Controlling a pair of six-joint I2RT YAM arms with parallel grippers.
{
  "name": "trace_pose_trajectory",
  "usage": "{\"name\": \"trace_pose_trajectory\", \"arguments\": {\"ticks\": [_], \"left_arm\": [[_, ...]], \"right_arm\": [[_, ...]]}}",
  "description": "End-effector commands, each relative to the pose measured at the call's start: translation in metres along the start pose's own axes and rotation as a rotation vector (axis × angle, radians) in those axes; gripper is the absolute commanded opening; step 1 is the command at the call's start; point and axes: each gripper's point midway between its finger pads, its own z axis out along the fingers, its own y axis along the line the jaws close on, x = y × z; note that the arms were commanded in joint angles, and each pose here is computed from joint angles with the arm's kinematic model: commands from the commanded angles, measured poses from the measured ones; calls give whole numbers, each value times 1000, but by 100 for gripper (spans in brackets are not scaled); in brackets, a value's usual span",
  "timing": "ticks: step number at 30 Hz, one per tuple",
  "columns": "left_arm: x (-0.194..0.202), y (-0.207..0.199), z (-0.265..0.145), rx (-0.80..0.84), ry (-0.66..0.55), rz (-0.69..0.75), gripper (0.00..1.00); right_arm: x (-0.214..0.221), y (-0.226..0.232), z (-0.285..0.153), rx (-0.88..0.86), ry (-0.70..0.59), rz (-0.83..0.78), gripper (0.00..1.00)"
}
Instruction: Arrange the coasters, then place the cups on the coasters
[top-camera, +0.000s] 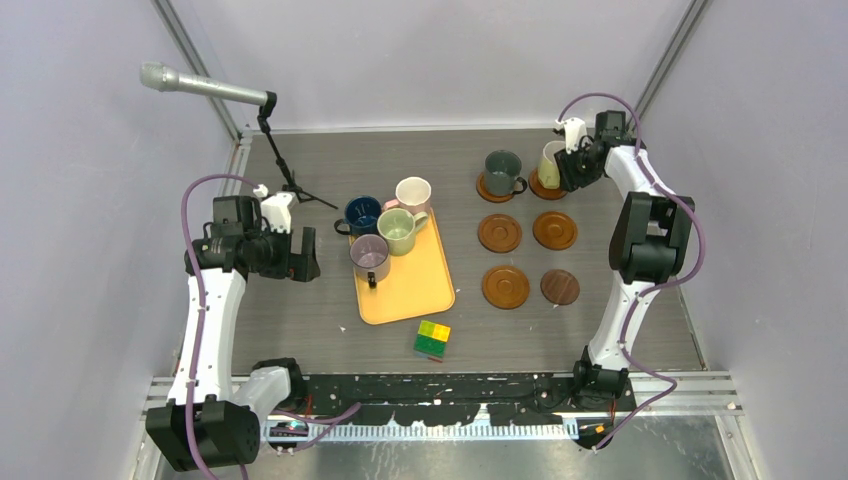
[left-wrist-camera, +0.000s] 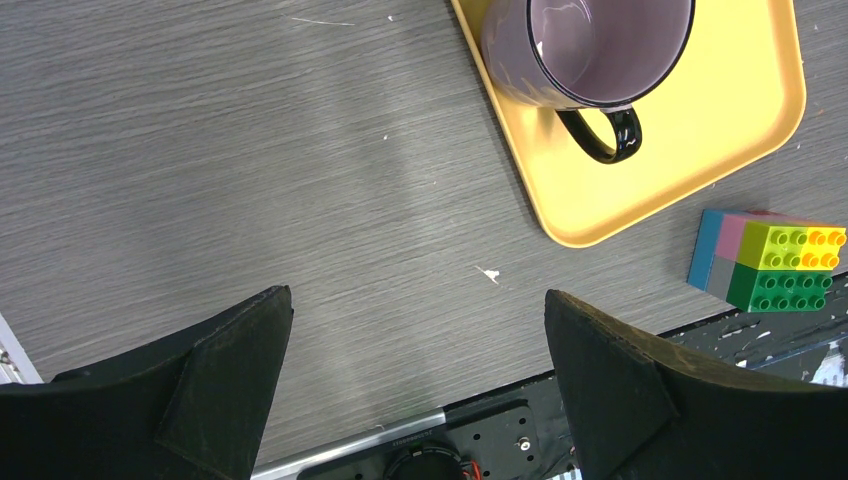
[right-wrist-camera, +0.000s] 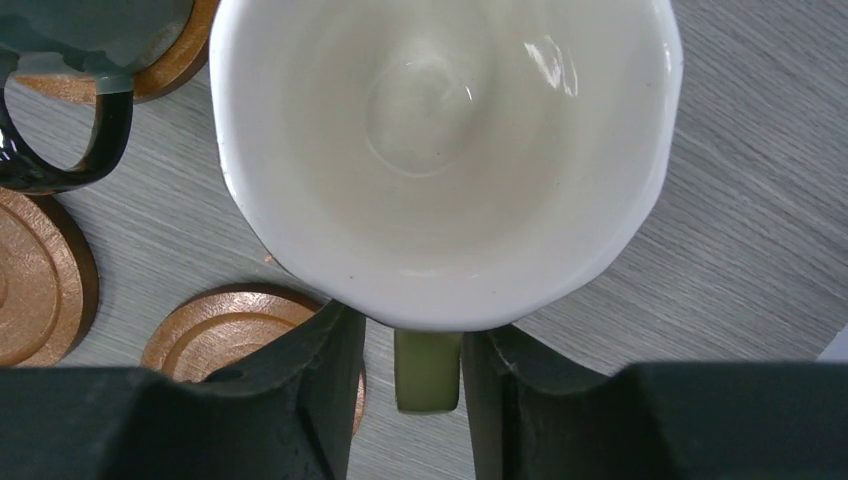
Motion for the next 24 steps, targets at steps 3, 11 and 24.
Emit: {"name": "trace_pose_trajectory", "arguments": {"ticks": [3,11,24], "left_arm": [[-6,0,-1,-4,-34,-1,100],[-7,0,-1,-4,-37,0,100],[-10,-8,-6,31,-43,14,100]], "right_arm": [[-37,-9,-36,50,-101,-39,47],[-36,-9,-45,62,-102,-41,66],[-28,6,-121,21,-117,-14,74]]}}
